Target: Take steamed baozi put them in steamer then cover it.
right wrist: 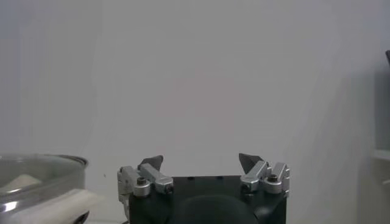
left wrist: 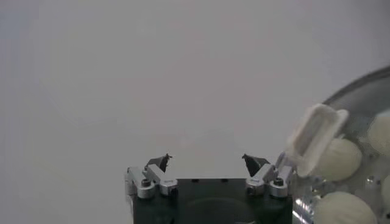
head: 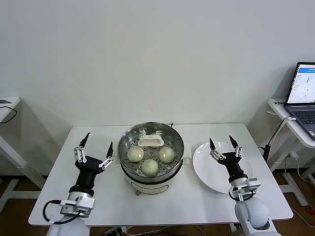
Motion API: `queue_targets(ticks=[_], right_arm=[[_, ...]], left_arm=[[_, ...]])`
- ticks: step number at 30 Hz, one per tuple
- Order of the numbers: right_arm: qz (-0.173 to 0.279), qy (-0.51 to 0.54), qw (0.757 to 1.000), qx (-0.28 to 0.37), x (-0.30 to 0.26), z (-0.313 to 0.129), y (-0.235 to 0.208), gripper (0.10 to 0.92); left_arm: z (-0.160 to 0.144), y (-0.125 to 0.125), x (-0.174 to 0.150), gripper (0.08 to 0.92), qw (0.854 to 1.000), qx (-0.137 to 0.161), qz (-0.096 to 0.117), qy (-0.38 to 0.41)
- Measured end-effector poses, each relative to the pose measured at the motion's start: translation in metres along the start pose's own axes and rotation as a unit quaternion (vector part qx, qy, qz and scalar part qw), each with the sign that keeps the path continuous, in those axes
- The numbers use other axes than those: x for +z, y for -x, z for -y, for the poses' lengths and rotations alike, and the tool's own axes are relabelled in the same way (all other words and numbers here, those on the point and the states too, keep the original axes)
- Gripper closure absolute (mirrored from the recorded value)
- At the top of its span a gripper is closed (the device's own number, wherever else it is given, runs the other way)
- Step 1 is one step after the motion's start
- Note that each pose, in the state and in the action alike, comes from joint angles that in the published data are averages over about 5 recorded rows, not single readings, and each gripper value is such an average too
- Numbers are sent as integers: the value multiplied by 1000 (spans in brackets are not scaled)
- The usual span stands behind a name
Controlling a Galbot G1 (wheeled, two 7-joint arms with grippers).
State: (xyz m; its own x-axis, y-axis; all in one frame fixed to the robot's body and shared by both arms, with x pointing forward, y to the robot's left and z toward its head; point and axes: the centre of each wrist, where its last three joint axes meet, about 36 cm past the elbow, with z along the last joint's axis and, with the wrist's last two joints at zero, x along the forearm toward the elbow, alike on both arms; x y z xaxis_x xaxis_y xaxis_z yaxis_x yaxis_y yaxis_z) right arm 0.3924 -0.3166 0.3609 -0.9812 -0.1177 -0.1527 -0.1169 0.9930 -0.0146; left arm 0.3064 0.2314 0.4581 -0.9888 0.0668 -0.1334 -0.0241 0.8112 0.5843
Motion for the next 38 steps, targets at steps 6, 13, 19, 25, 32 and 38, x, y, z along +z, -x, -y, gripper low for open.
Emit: queue_targets(ticks=[6, 13, 19, 25, 32, 38], right_arm=[[-1, 1, 1000, -2, -8, -2, 0, 200], [-2, 1, 1000, -1, -12, -3, 0, 200], [-5, 0, 1000, 1, -13, -4, 0, 200], [-7, -5, 1000, 2, -14, -3, -1, 200], [-10, -10, 1000, 3, -13, -2, -2, 200], [-12, -15, 1000, 4, -14, -2, -3, 200]], left_arm=[[-4, -5, 17, 177, 998, -26, -1, -50], [-3, -11, 31, 177, 995, -41, -8, -89], [-3, -15, 42, 177, 993, -47, -16, -108], [-3, -18, 47, 177, 991, -48, -20, -121], [1, -21, 52, 177, 990, -47, -24, -132], [4, -22, 55, 177, 988, -48, -27, -141]])
